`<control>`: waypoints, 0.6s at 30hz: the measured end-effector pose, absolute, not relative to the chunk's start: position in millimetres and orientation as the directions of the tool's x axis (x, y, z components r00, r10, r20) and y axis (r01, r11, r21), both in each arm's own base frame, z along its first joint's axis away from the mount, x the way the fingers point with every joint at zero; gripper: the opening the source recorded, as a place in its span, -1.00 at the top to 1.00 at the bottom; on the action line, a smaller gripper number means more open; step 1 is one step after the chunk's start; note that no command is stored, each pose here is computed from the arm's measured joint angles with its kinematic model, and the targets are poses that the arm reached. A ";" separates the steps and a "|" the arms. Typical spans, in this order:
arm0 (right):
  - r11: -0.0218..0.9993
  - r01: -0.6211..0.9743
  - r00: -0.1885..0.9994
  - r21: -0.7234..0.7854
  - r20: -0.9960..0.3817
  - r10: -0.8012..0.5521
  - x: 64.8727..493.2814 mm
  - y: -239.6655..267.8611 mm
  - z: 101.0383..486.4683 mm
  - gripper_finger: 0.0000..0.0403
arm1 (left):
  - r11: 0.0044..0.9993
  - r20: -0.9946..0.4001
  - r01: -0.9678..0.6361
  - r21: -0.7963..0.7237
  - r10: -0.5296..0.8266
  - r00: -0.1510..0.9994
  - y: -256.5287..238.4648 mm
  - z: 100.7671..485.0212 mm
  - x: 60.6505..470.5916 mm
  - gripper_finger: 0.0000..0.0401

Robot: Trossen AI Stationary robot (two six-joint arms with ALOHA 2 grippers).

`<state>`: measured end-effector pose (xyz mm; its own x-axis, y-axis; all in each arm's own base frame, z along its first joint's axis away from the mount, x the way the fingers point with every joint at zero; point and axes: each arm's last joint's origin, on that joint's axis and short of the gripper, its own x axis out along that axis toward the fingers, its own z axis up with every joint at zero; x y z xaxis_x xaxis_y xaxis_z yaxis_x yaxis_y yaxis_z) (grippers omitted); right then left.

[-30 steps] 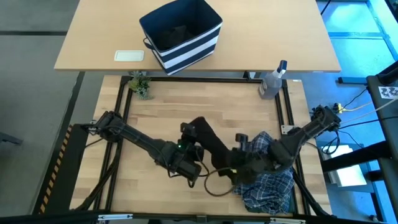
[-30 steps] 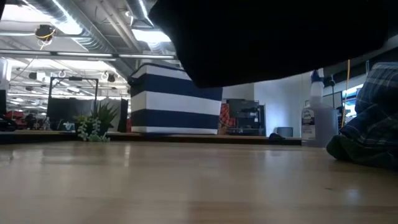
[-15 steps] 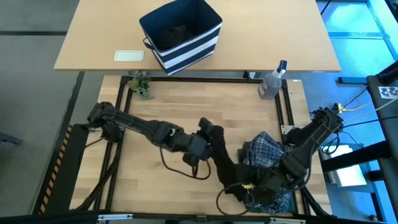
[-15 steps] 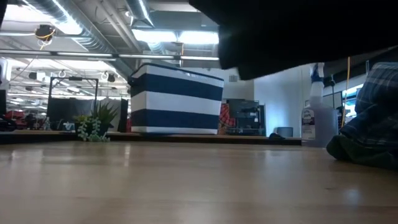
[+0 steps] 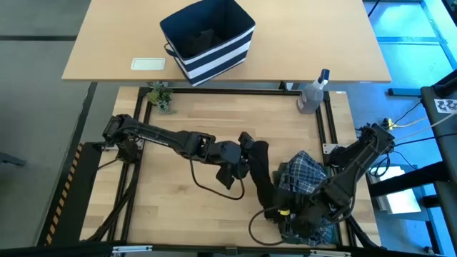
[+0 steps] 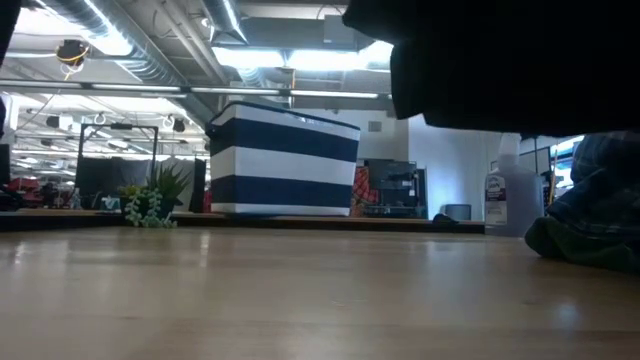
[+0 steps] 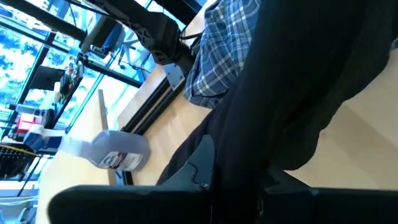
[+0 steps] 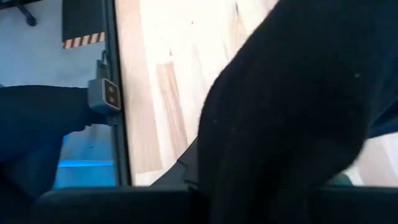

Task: Fold Laundry from Bin
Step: Stack the folded black shirt on top of the folded blue checkered pants

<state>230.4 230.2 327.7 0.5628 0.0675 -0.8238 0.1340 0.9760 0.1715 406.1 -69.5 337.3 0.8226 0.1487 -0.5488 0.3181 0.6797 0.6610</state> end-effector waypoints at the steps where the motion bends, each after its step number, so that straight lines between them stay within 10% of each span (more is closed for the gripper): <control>1: 0.978 0.138 0.566 0.156 -0.823 0.052 229.9 230.0 325.4 0.80 | 0.681 -0.550 0.323 0.657 0.141 0.823 -69.4 337.2 406.2 0.89; 18: 0.929 0.045 0.693 0.368 -0.681 0.236 251.2 244.9 321.6 0.80 | 0.691 -0.577 0.391 0.608 0.046 0.815 -74.0 302.1 411.8 0.89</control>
<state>251.2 244.9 321.6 0.6927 0.2364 -0.6814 0.0447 0.9289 0.3677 411.8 -74.0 302.1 0.8152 0.0465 -0.5774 0.3909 0.6914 0.6076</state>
